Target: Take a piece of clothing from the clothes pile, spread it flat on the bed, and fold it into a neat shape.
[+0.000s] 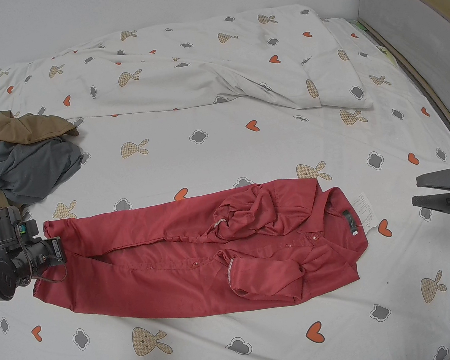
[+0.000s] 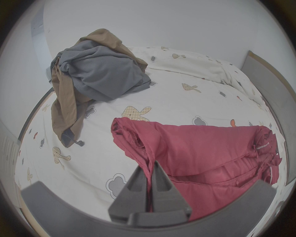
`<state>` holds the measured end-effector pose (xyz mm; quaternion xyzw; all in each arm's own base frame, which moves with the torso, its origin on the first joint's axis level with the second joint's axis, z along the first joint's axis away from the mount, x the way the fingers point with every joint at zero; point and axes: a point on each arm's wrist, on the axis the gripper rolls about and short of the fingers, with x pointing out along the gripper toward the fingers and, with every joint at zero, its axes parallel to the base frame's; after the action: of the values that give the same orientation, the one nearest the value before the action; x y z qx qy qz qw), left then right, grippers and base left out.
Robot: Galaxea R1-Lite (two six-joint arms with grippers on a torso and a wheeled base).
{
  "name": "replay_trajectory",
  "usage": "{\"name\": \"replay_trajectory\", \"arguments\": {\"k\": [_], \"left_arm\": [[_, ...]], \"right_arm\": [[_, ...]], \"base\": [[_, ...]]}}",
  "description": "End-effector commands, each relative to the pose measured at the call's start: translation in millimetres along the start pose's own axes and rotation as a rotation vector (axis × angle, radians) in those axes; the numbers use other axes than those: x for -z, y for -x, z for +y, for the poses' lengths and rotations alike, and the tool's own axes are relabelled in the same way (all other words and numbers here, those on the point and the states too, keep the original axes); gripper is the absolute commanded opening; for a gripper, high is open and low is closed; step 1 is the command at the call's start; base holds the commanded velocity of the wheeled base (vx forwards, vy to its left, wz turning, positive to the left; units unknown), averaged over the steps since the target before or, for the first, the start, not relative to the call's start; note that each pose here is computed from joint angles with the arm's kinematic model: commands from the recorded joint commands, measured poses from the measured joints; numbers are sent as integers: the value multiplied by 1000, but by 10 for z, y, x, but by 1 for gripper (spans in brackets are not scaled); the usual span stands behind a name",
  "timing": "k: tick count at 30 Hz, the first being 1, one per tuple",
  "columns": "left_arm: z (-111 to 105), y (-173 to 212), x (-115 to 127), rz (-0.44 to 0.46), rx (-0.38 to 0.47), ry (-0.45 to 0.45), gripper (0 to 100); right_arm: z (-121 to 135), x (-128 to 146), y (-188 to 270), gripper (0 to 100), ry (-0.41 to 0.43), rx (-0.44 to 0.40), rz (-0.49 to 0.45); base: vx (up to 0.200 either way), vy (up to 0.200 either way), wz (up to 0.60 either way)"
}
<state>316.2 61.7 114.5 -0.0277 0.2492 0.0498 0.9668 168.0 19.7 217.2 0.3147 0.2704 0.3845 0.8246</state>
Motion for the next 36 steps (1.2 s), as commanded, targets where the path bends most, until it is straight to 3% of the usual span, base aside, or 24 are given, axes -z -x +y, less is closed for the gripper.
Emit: {"name": "replay_trajectory", "arguments": {"k": [1, 6, 8, 32, 36], "left_arm": [[-84, 36, 6, 0, 33, -11, 0], [-105, 40, 47, 13, 149, 4, 0], [-109, 53, 44, 12, 160, 22, 0], [-121, 205, 113, 11, 145, -10, 0], [-157, 408, -59, -5, 97, 36, 0]], "right_arm": [[1, -1, -1, 100, 1, -1, 0], [-2, 3, -1, 100, -1, 0, 1], [-2, 3, -1, 100, -1, 0, 1], [-3, 2, 1, 100, -1, 1, 0], [-3, 2, 1, 100, -1, 1, 0]], "base": [[0, 0, 0], [0, 0, 0], [0, 0, 0], [0, 0, 0], [0, 0, 0]]}}
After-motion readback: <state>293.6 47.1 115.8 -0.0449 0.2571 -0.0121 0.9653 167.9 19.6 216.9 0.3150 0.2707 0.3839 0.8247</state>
